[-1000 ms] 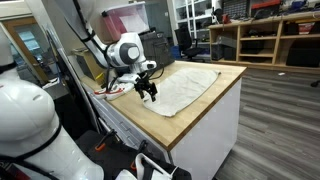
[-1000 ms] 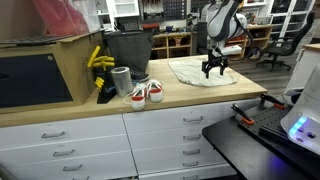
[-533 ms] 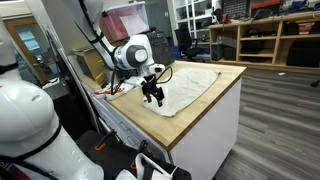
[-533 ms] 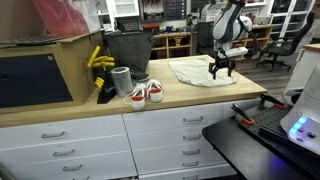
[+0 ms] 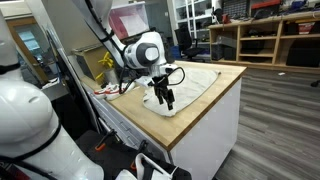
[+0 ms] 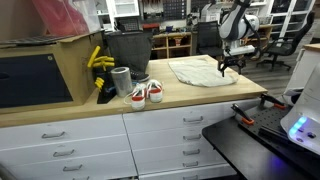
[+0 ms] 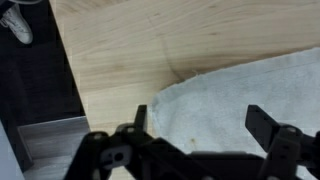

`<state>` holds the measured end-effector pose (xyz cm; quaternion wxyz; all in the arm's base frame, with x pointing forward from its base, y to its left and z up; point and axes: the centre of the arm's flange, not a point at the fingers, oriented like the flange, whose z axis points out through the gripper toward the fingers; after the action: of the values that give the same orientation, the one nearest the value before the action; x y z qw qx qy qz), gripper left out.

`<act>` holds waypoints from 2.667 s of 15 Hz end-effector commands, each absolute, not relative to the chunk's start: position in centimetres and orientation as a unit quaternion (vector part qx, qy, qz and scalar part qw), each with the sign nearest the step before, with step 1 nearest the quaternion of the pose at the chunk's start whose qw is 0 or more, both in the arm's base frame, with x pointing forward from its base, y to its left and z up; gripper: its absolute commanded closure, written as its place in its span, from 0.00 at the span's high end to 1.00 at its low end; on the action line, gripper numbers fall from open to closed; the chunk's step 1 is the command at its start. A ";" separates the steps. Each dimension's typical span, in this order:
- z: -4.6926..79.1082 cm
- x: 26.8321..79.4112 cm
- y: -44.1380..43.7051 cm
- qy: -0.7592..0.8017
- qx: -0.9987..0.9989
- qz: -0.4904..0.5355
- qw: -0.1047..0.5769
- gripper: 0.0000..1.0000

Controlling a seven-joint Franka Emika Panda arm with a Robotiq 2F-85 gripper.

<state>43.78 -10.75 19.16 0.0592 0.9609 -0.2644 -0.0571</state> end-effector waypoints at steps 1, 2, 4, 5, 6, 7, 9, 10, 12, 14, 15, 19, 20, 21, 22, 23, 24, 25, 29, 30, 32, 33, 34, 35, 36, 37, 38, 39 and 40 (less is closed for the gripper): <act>18.7 43.9 -12.9 -0.296 0.951 -0.056 0.075 1.00; 18.6 43.8 -13.5 -0.305 0.947 -0.056 0.080 1.00; 18.2 43.4 -14.4 -0.318 0.943 -0.061 0.081 1.00; 18.2 43.0 -14.6 -0.317 0.943 -0.062 0.076 1.00; 18.1 42.4 -14.6 -0.320 0.944 -0.047 0.066 1.00; 18.0 42.2 -14.7 -0.322 0.944 -0.046 0.061 1.00; 17.8 41.9 -14.9 -0.336 0.940 -0.041 0.044 1.00; 17.6 41.8 -15.0 -0.342 0.938 -0.039 0.039 1.00; 17.1 41.5 -15.2 -0.349 0.936 -0.034 0.034 1.00; 16.9 41.4 -15.3 -0.356 0.934 -0.031 0.033 1.00; 16.8 41.4 -15.4 -0.358 0.933 -0.029 0.034 1.00; 16.4 41.3 -15.5 -0.361 0.932 -0.026 0.033 1.00; 16.3 41.3 -15.4 -0.361 0.932 -0.025 0.034 1.00; 16.1 41.3 -15.4 -0.362 0.931 -0.025 0.034 1.00; 16.0 41.2 -15.3 -0.362 0.931 -0.026 0.034 1.00; 15.9 41.2 -15.3 -0.362 0.931 -0.027 0.034 1.00; 15.8 41.1 -15.3 -0.362 0.931 -0.028 0.034 1.00; 15.7 41.1 -15.2 -0.362 0.931 -0.028 0.034 1.00; 15.7 41.1 -14.9 -0.363 0.931 -0.032 0.028 0.58; 15.8 41.1 -14.8 -0.364 0.931 -0.031 0.027 0.49; 15.9 41.3 -14.5 -0.363 0.931 -0.028 0.023 0.36; 15.9 41.4 -14.4 -0.361 0.932 -0.027 0.022 0.27; 15.9 41.4 -14.3 -0.358 0.933 -0.026 0.021 0.21; 15.9 41.4 -14.1 -0.355 0.934 -0.025 0.020 0.12; 16.0 41.4 -14.0 -0.353 0.935 -0.025 0.020 0.05; 16.0 41.4 -14.0 -0.351 0.936 -0.025 0.020 0.01; 16.1 41.4 -13.9 -0.349 0.937 -0.025 0.020 0.03; 16.2 41.5 -13.8 -0.344 0.939 -0.024 0.021 0.07; 16.2 41.4 -13.8 -0.340 0.940 -0.024 0.021 0.18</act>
<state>42.21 -14.04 16.33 0.0277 0.9352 -0.3522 -0.0258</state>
